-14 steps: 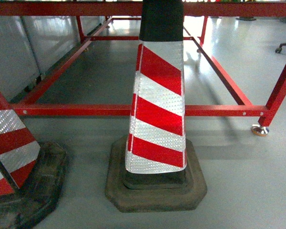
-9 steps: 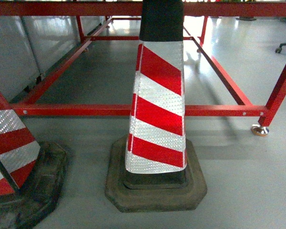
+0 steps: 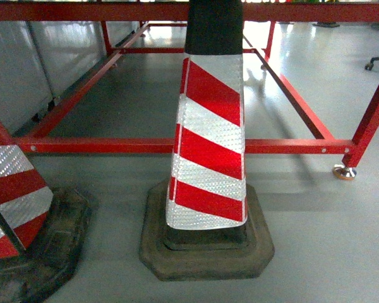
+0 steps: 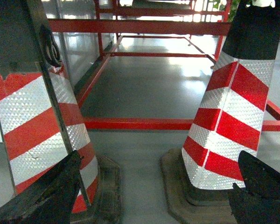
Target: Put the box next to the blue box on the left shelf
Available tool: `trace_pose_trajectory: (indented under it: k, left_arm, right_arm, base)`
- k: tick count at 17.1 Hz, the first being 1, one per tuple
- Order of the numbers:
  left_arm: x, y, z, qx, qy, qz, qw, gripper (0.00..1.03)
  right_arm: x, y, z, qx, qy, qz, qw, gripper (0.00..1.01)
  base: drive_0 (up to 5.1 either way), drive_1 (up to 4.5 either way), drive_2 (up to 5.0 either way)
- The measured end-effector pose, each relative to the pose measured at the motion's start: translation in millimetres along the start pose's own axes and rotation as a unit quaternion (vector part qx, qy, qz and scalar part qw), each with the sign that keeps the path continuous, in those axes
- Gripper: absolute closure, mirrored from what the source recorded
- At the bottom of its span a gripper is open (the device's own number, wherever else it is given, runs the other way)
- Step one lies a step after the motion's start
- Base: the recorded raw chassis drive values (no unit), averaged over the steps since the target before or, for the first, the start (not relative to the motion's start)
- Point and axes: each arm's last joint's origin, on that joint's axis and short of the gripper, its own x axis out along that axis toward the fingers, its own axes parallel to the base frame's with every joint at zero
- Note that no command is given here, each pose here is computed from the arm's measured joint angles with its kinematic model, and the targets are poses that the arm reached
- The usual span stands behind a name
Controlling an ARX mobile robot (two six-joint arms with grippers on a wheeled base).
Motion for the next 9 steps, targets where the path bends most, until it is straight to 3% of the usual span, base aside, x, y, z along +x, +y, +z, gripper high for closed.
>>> trace_pose_trajectory:
  k: [9]
  left_arm:
    - [0.0,0.0,-0.4,-0.001,0.002,0.000,1.0000,0.05]
  right_arm:
    - [0.0,0.0,0.0,0.000,0.000,-0.001,1.0000,0.03]
  base:
    - [0.0,0.00,0.0]
